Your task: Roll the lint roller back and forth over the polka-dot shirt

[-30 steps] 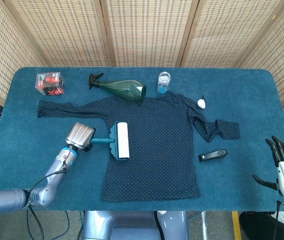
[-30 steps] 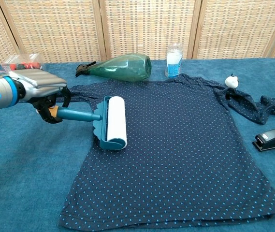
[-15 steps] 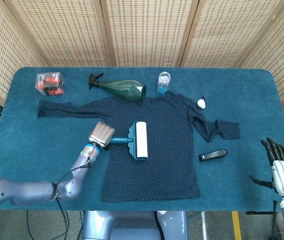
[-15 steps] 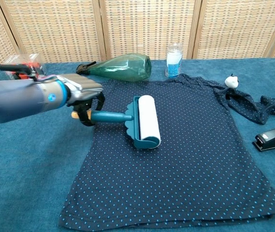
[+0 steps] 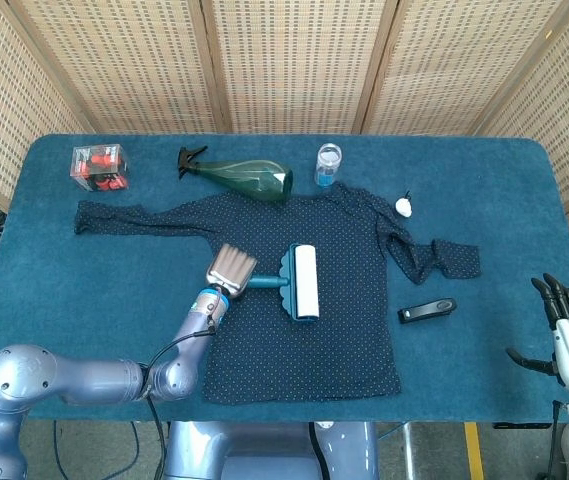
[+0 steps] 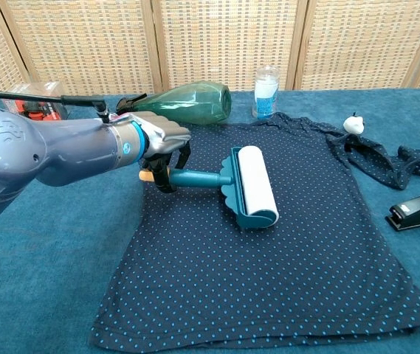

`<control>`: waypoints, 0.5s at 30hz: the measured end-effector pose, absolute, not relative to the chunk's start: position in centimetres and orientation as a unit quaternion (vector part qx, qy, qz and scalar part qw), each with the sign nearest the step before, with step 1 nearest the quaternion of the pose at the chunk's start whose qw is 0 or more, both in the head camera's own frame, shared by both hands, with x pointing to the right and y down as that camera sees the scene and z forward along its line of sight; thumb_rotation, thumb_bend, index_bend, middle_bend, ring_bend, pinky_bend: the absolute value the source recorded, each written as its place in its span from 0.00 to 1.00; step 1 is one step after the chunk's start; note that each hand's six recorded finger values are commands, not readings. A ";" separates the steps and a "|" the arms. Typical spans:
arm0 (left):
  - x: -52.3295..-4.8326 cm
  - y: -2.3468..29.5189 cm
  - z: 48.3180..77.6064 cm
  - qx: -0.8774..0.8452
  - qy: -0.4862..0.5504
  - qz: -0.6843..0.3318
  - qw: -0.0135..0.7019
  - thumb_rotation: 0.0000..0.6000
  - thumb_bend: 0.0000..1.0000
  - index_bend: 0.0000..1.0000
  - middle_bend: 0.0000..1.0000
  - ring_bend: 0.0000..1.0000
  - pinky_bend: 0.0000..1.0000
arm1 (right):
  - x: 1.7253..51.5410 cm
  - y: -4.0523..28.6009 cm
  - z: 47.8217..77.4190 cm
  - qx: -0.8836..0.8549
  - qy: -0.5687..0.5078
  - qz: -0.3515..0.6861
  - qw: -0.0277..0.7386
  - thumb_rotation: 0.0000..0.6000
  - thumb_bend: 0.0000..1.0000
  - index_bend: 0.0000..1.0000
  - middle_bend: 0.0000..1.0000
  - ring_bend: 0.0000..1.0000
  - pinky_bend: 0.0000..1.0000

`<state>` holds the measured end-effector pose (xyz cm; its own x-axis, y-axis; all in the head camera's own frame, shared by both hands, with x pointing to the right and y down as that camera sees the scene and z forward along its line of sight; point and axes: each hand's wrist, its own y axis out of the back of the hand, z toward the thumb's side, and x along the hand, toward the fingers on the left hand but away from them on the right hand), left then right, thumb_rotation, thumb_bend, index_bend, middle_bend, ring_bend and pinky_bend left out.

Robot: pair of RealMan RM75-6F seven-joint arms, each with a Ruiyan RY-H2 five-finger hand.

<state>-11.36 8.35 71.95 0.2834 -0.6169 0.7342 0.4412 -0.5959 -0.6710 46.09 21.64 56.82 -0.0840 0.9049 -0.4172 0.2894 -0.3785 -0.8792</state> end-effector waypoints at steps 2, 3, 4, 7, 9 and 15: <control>-11.8 8.3 71.9 -0.663 0.064 -0.598 0.446 1.00 0.60 0.88 0.85 0.65 0.63 | 45.9 21.7 56.8 -0.619 -0.483 0.553 0.278 1.00 0.13 0.00 0.00 0.00 0.00; -12.2 8.3 71.9 -0.660 0.063 -0.600 0.447 1.00 0.60 0.88 0.85 0.65 0.63 | 45.9 21.7 56.8 -0.620 -0.482 0.553 0.279 1.00 0.13 0.00 0.00 0.00 0.00; -12.5 8.3 71.9 -0.658 0.062 -0.602 0.447 1.00 0.60 0.88 0.85 0.65 0.63 | 45.7 21.7 56.7 -0.621 -0.480 0.552 0.280 1.00 0.13 0.00 0.00 0.00 0.00; -14.4 8.1 71.9 -0.651 0.063 -0.613 0.444 1.00 0.61 0.88 0.85 0.65 0.63 | 45.5 21.8 56.8 -0.623 -0.477 0.552 0.282 1.00 0.13 0.00 0.00 0.00 0.00; -15.8 8.0 72.0 -0.648 0.066 -0.620 0.438 1.00 0.60 0.88 0.85 0.65 0.63 | 45.4 21.8 56.8 -0.624 -0.476 0.552 0.282 1.00 0.13 0.00 0.00 0.00 0.00; -20.9 7.4 72.2 -0.632 0.069 -0.640 0.431 1.00 0.60 0.88 0.85 0.65 0.62 | 44.8 22.0 57.0 -0.628 -0.469 0.552 0.284 1.00 0.13 0.00 0.00 0.00 0.00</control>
